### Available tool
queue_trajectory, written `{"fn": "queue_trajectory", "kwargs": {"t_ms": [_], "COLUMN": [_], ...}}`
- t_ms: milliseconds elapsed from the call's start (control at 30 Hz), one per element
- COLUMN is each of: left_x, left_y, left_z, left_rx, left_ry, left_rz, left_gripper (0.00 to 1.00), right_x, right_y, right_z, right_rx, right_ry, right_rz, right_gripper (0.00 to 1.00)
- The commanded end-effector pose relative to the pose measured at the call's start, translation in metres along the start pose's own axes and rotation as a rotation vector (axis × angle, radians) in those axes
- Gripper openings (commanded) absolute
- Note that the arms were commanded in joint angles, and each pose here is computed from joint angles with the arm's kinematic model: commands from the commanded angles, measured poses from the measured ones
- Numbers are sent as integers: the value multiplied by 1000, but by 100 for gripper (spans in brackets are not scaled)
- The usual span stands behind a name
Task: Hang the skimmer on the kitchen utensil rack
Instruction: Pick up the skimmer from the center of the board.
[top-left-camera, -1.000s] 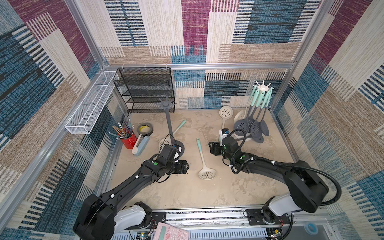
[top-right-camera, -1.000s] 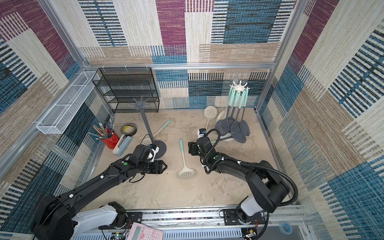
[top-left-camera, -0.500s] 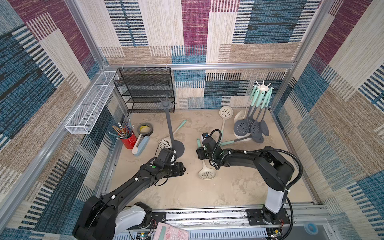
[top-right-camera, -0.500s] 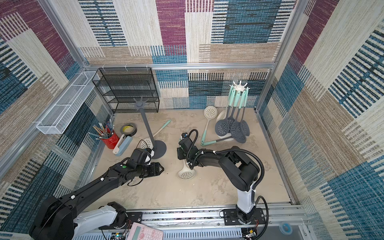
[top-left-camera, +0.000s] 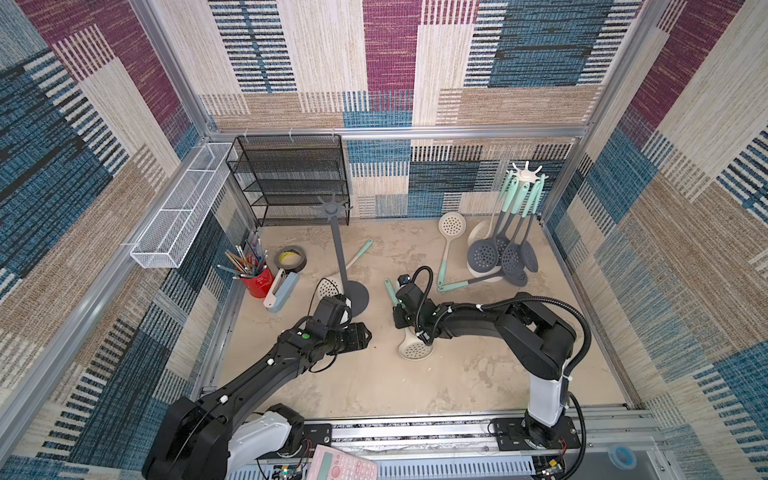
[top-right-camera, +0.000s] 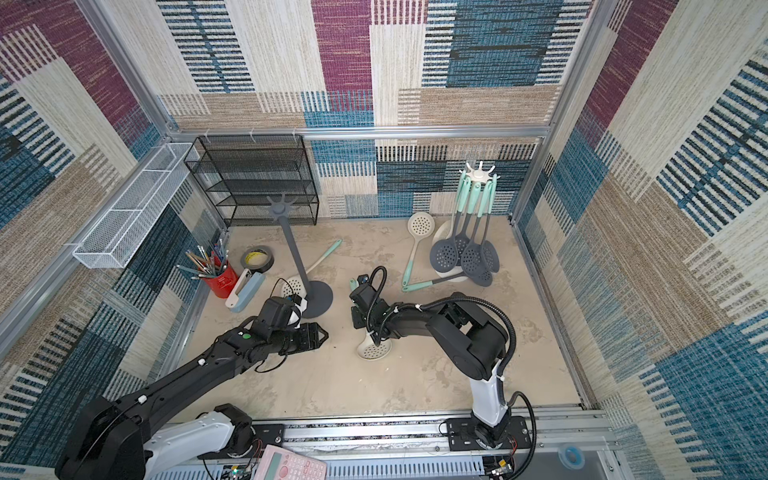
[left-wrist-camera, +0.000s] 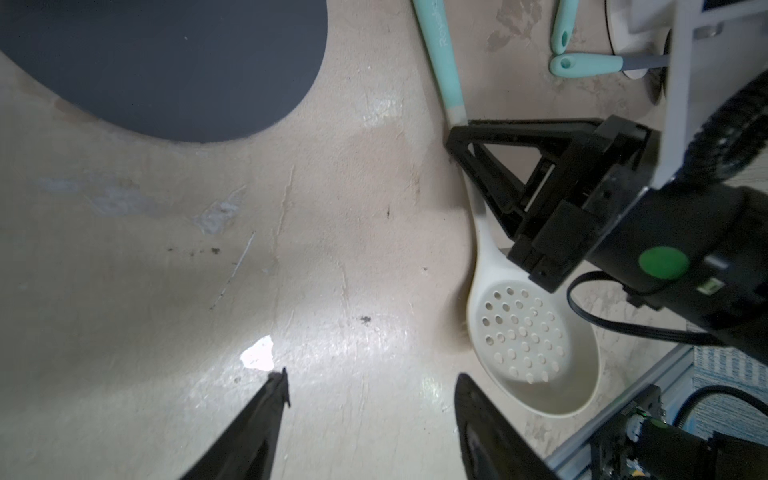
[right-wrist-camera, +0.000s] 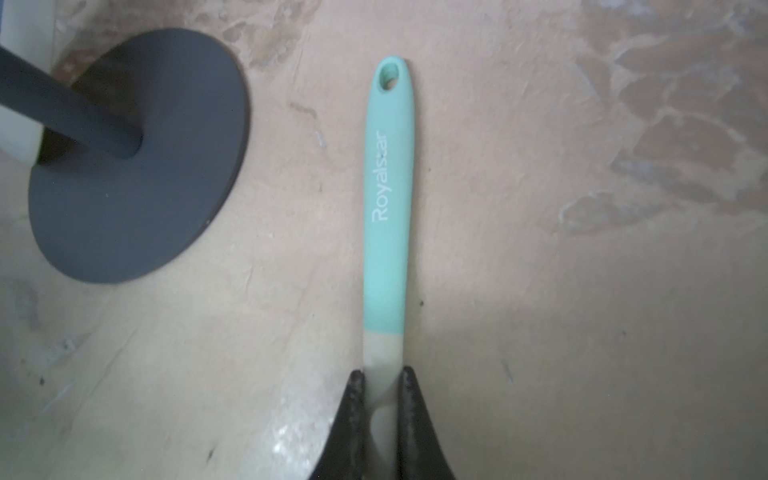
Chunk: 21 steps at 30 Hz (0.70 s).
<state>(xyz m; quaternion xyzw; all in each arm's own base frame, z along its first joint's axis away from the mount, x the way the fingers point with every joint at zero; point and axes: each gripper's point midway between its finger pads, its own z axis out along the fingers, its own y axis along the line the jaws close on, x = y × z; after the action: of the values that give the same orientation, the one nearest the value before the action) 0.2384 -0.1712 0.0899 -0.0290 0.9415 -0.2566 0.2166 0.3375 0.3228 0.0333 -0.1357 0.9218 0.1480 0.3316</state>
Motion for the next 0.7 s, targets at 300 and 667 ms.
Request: {"fn": "queue_trajectory", "kwargs": {"t_ms": [300, 667], "left_x": [-32, -51], "left_y": [-58, -98], "left_z": [-32, -53], "left_rx": [299, 530], "left_ry": [-189, -325], "left_rz": [30, 123], "left_gripper": [66, 66], "right_x": [-51, -63], "right_y": [32, 64], "right_z": [-59, -121], "right_rx": [-178, -408], "right_ry": [-243, -428], "right_rz": [-247, -377], "right_gripper": [2, 1]}}
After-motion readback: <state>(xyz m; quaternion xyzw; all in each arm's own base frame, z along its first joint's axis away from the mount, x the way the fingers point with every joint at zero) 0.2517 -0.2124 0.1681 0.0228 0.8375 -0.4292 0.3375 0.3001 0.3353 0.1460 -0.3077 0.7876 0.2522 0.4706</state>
